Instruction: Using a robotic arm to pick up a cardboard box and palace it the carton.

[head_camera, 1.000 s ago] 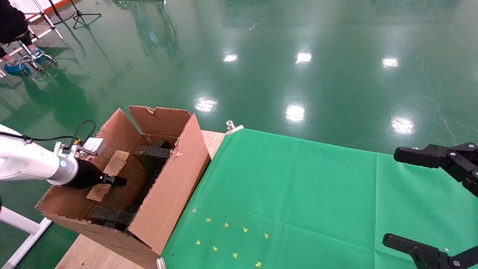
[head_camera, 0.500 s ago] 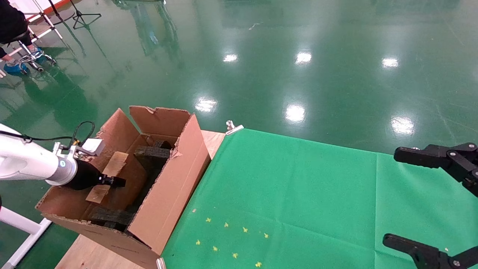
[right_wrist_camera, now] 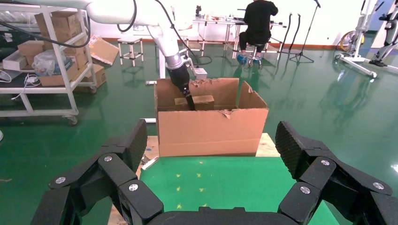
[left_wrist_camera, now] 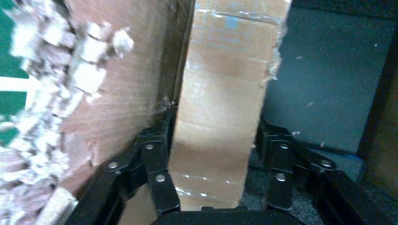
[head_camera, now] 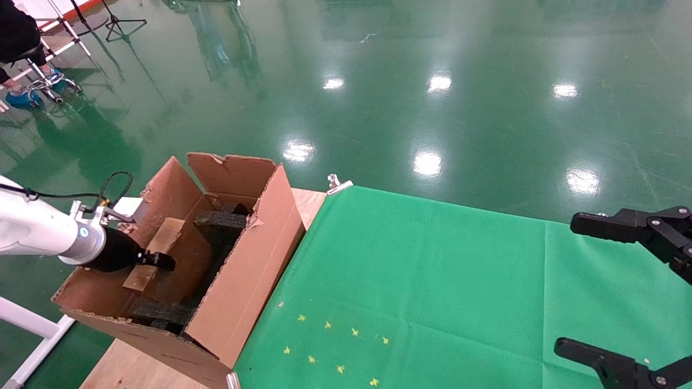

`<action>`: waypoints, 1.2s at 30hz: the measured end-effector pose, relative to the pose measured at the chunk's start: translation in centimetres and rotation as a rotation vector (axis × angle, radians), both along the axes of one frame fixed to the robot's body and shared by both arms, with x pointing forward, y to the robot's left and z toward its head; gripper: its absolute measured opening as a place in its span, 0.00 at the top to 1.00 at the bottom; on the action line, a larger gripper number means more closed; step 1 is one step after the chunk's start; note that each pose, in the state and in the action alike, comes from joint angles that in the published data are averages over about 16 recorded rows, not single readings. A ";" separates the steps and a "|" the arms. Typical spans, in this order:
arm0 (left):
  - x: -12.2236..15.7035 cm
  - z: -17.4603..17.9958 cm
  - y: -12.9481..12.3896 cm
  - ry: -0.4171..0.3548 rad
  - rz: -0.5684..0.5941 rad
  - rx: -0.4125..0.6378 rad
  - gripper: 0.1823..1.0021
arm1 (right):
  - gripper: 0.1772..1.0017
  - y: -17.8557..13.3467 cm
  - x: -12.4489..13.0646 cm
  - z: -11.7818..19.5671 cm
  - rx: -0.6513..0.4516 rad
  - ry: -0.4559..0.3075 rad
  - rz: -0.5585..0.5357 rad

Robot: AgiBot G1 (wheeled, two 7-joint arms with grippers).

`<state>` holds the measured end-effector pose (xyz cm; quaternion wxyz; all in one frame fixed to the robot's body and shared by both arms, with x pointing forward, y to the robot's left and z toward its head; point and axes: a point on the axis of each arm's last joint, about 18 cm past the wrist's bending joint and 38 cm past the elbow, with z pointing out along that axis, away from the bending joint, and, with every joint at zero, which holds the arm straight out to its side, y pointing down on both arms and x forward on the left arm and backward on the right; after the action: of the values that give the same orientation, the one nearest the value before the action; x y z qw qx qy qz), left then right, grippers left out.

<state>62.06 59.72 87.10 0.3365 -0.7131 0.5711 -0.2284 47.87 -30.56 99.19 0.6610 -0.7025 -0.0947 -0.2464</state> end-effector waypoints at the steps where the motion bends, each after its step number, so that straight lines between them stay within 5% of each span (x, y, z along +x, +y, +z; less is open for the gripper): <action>1: 0.0 0.2 0.0 -0.003 -0.001 0.000 0.57 | 0.00 0.0 0.0 0.0 0.000 0.000 0.000; 12: -0.2 4.6 -0.3 -0.106 -0.023 -0.083 0.27 | 0.00 0.0 0.0 0.0 0.000 0.000 0.000; 21: -2.0 10.8 -2.9 -0.271 -0.127 -0.385 0.08 | 0.00 0.0 0.0 0.0 0.000 0.000 0.000; 29: -4.4 14.7 -6.6 -0.347 -0.304 -0.679 0.01 | 0.00 0.0 0.0 0.0 0.000 0.000 0.000; 36: -5.3 15.7 -8.2 -0.352 -0.388 -0.777 0.00 | 0.00 0.0 0.0 0.0 0.001 0.000 0.000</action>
<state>56.81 51.49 102.75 0.0872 -0.6169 0.5002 -0.6014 47.88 -30.57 99.20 0.6611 -0.7023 -0.0944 -0.2465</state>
